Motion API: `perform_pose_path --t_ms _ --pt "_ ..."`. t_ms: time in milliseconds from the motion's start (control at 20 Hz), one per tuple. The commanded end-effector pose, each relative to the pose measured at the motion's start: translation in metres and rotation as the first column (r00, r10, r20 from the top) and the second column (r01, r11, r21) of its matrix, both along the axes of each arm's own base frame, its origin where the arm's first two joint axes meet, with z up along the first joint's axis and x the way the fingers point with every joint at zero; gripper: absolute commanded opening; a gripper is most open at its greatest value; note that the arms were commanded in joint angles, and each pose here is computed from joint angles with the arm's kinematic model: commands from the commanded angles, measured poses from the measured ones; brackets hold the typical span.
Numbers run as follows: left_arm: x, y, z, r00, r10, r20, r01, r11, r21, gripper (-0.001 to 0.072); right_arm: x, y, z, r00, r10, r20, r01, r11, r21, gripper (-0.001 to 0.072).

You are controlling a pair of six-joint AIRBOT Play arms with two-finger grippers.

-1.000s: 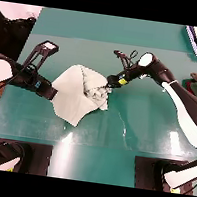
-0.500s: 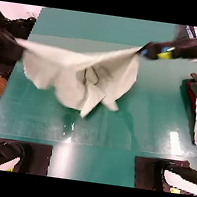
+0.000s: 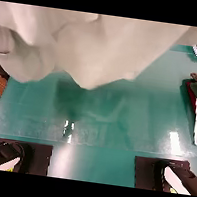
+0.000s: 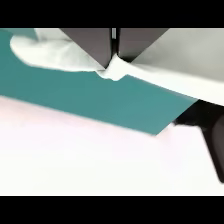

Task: Fold the shirts.

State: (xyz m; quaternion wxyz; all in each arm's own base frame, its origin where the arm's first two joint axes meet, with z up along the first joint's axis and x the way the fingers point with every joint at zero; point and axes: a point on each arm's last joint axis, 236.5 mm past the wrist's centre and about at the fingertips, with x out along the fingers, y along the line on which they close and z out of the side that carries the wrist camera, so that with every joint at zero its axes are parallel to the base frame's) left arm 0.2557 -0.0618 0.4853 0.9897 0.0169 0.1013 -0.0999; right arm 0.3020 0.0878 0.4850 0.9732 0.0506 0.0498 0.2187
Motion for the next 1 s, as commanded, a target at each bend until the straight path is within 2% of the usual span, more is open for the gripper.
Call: perform_pose_path --t_ms 0,150,300,400,450,500,600,650,750,850,950 --pt "-0.019 -0.034 0.032 0.98 -0.167 0.111 0.173 0.984 -0.049 0.0034 -0.032 -0.026 0.027 0.991 -0.118 0.055 0.119 0.993 -0.014 0.0014" --pt "-0.017 -0.042 0.039 0.971 -0.19 0.146 0.2 0.978 -0.053 0.0034 -0.015 -0.054 -0.002 0.975 -0.19 -0.117 0.191 0.982 -0.006 0.0014" --pt "0.021 -0.037 -0.005 0.994 -0.108 0.034 0.107 0.994 0.027 0.0034 0.025 -0.065 -0.064 0.921 -0.144 -0.363 0.165 0.986 0.027 0.0014" --pt "0.059 -0.042 -0.056 0.994 -0.049 -0.097 0.061 0.991 0.121 0.0033 0.057 -0.054 -0.124 0.845 -0.056 -0.532 0.1 0.994 0.054 0.0014" --pt "0.079 -0.046 -0.088 0.984 -0.025 -0.179 0.061 0.979 0.197 0.0033 0.072 -0.05 -0.162 0.781 -0.049 -0.622 0.089 0.995 0.033 0.0014" --pt "0.098 -0.049 -0.122 0.965 0.011 -0.262 0.062 0.961 0.27 0.0033 0.085 -0.048 -0.198 0.721 -0.068 -0.69 0.083 0.996 -0.011 0.0014" --pt "0.137 -0.048 -0.18 0.914 0.078 -0.397 0.068 0.938 0.34 0.0033 0.106 -0.039 -0.268 0.6 -0.111 -0.792 0.051 0.994 -0.101 0.0014" --pt "0.159 -0.046 -0.211 0.879 0.099 -0.466 0.073 0.939 0.337 0.0033 0.116 -0.031 -0.299 0.554 -0.117 -0.824 0.029 0.992 -0.121 0.0014" --pt "0.199 -0.036 -0.27 0.806 0.099 -0.584 0.069 0.964 0.258 0.0034 0.138 -0.017 -0.345 0.51 -0.11 -0.853 0.009 0.992 -0.123 0.0015" --pt "0.232 -0.022 -0.319 0.74 0.058 -0.67 0.027 0.993 0.116 0.0034 0.166 -0.011 -0.373 0.52 -0.113 -0.847 0.029 0.993 -0.114 0.0016" --pt "0.255 -0.004 -0.353 0.693 0.029 -0.72 -0.051 0.999 -0.009 0.0035 0.194 -0.013 -0.387 0.557 -0.125 -0.821 0.068 0.992 -0.105 0.0017"
